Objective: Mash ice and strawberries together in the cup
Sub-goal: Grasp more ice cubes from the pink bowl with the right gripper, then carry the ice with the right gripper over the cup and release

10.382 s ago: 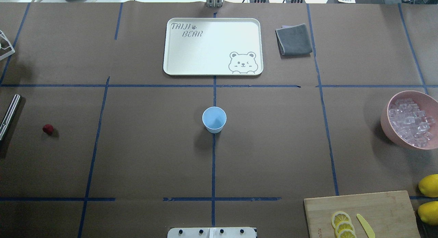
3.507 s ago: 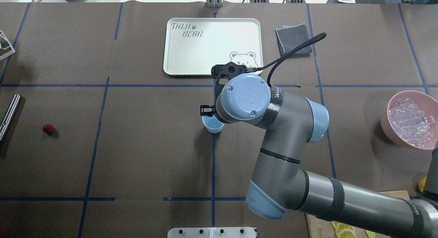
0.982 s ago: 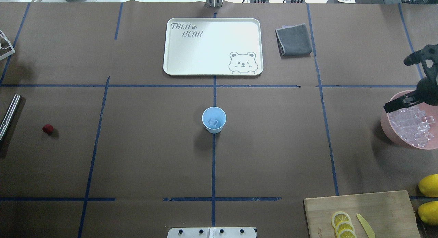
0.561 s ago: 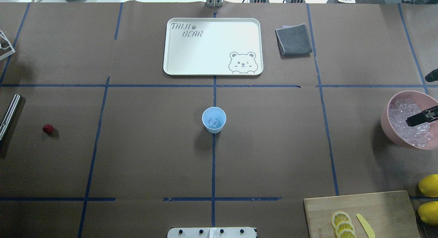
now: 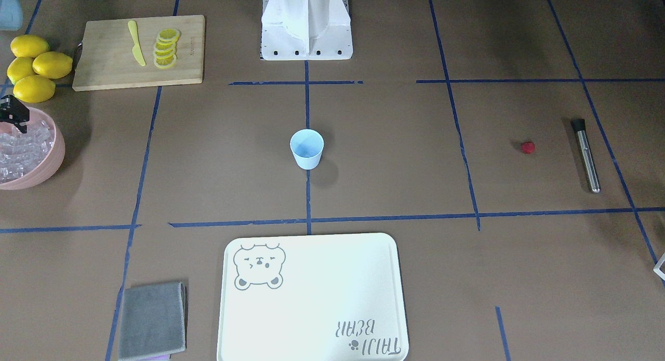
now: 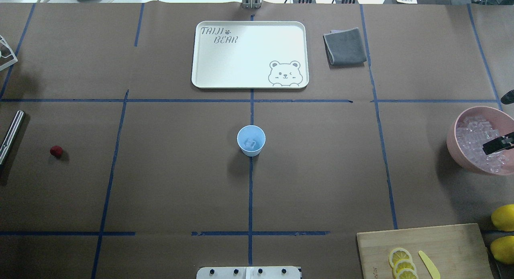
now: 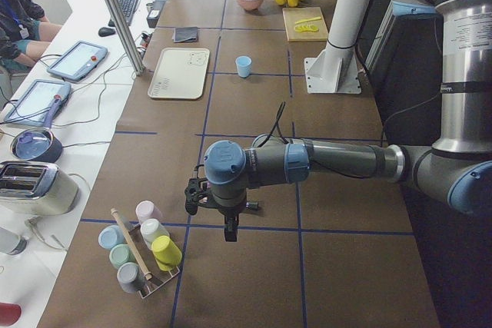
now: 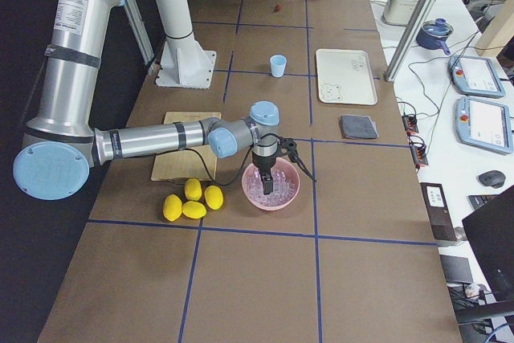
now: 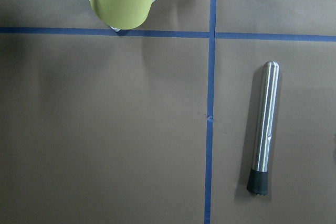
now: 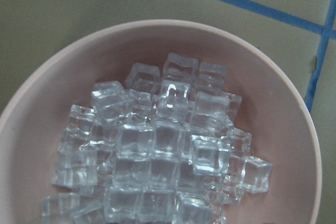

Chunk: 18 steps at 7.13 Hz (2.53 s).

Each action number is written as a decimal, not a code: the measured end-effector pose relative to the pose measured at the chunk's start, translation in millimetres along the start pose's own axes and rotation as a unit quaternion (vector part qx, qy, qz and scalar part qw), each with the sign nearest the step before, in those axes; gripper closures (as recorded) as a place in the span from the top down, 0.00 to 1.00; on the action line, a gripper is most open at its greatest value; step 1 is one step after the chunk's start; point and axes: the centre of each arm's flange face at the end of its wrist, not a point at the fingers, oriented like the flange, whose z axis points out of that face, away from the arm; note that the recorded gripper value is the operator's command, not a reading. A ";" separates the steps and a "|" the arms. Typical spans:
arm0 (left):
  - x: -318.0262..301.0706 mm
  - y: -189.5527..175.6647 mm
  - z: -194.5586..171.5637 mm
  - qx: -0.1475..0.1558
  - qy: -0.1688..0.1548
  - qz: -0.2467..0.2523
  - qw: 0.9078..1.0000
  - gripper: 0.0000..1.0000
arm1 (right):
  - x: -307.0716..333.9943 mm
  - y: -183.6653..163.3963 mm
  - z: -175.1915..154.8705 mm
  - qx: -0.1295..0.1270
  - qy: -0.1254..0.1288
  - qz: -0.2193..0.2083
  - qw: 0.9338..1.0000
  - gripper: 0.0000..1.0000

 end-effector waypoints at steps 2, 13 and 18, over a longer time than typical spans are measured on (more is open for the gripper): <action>-0.2 0.0 0.2 -0.001 0.000 -0.001 1.000 1.00 | 4.1 0.2 8.1 -0.007 0.002 0.004 1.000 0.65; -0.6 0.8 0.6 0.000 0.000 0.000 1.000 1.00 | -110.1 -60.3 -93.4 0.037 -0.050 0.034 0.997 0.10; 0.5 -0.4 0.3 0.001 0.000 0.002 1.000 1.00 | -424.5 -148.7 -134.9 0.054 -0.104 0.156 0.981 0.12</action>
